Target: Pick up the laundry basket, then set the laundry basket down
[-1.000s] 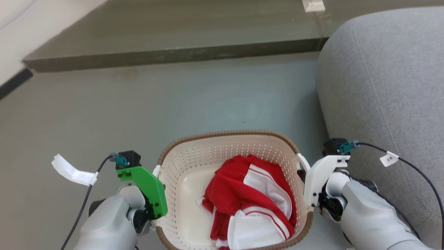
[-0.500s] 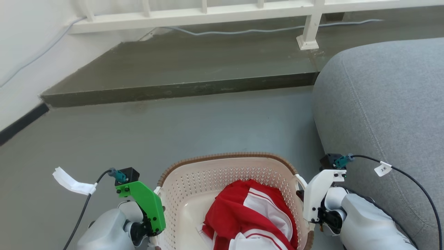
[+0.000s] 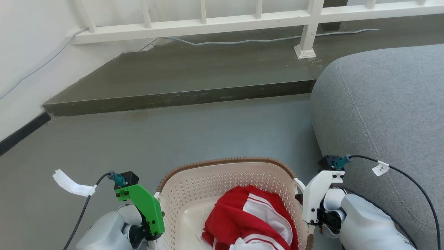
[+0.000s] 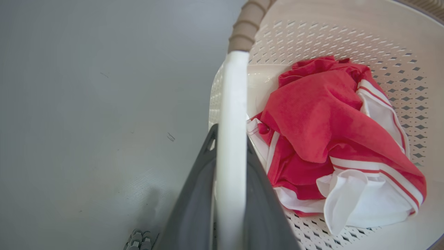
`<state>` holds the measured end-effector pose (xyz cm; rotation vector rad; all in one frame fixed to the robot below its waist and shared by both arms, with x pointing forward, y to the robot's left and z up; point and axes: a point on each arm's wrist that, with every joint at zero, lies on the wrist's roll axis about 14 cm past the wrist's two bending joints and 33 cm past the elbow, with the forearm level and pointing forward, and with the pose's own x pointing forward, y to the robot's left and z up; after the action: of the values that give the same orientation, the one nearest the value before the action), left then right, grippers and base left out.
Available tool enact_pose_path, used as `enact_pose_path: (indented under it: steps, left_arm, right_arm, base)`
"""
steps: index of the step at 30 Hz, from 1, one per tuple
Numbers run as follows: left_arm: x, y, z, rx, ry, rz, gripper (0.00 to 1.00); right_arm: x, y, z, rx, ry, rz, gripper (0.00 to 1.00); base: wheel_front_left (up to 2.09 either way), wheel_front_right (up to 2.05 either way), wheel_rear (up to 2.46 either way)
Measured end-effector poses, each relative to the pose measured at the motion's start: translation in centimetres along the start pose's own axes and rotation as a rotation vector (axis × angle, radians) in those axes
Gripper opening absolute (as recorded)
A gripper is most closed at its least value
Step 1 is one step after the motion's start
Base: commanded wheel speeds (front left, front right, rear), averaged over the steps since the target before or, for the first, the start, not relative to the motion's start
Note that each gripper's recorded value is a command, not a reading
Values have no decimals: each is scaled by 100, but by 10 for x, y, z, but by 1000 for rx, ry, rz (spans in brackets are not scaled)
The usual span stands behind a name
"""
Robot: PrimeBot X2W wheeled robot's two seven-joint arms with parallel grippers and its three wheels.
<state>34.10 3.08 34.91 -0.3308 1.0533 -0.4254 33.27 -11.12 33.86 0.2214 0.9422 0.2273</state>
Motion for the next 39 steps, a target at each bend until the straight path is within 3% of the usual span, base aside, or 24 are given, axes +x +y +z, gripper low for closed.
enact_pose_path:
  steps: [39]
  left_arm:
    - [2, 4, 5, -4, -35, -6, 0]
  right_arm:
    - [3, 1, 2, 8, -25, 2, 0]
  base:
    - [0, 0, 0]
